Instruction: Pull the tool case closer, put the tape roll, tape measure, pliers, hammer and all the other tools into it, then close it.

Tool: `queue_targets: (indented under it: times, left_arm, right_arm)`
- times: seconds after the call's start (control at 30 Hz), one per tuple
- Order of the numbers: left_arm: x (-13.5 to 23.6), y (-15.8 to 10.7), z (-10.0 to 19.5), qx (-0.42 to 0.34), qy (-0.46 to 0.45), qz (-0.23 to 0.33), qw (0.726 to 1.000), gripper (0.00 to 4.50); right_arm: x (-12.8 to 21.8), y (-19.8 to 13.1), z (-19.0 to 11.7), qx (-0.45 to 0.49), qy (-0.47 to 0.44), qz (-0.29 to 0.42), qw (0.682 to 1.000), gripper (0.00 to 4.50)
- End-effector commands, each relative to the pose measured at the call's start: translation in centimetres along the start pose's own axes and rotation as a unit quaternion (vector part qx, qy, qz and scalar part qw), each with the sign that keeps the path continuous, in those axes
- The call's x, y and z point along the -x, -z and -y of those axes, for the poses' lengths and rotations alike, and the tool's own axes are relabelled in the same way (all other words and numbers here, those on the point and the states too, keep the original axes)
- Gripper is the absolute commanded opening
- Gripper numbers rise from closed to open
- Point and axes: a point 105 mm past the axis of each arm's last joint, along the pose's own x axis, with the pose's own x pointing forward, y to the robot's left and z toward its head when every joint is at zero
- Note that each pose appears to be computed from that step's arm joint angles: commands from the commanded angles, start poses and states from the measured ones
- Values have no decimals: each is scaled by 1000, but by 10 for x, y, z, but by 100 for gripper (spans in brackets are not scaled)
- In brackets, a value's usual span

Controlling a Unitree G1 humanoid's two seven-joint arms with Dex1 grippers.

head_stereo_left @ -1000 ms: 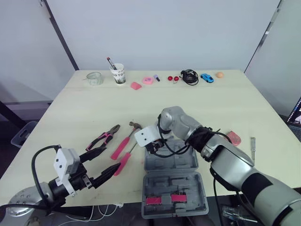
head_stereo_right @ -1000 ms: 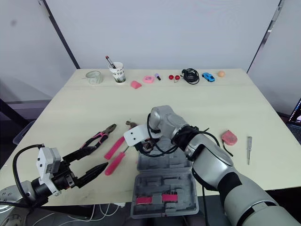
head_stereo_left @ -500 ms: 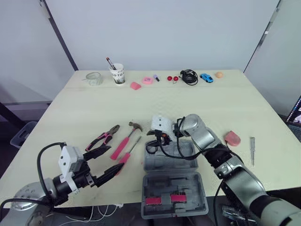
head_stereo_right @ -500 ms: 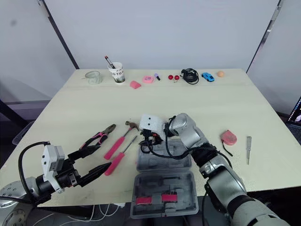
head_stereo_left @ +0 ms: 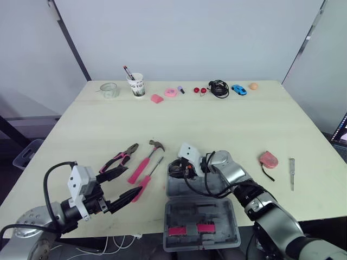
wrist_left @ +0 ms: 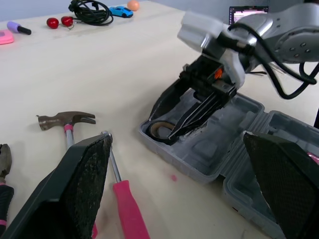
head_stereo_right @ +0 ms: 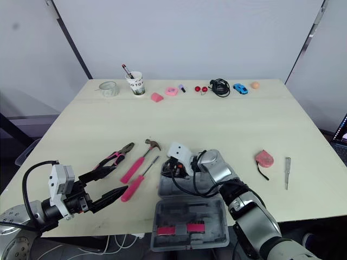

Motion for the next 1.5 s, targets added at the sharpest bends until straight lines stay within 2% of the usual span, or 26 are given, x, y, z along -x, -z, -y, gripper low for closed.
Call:
queue_targets:
  times: [0.03,0.17,0.3,0.4,0.67,0.83,1.07,1.2,1.33,1.4,1.43,1.5]
  left_arm:
    - [0,-8,2,-16,8,6,1000,450]
    - [-1,-9,2,-16,9,7,1000,450]
    - [-2,-9,2,-16,10,7,1000,450]
    - [-1,-8,3,-16,11,6,1000,450]
    - [-2,-7,3,-15,14,5,1000,450]
    - [-2,-8,-1,-13,1,14,1000,450]
    - [5,-4,-7,6,-29,24,999,450]
    - [13,1,-17,19,-67,31,997,450]
    - [26,15,-32,22,-123,14,992,450]
    - [31,24,-36,31,-136,4,990,450]
    - [33,29,-37,33,-142,-2,989,450]
    - [38,36,-40,38,-154,-10,987,450]
  right_arm:
    - [1,-10,8,15,15,16,1000,214]
    - [3,11,9,20,12,-35,999,214]
    - [2,14,8,21,10,-39,999,214]
    - [4,-12,9,26,16,20,999,214]
    - [26,-59,2,38,6,116,993,214]
    - [73,-74,10,34,64,185,980,214]
    - [145,-44,22,18,186,194,963,214]
    - [191,-7,22,-6,272,169,947,214]
    - [239,24,11,-31,353,171,919,214]
    - [259,41,4,-37,396,152,905,266]
    - [269,49,0,-46,413,146,898,278]
    - [285,63,-9,-63,441,135,885,365]
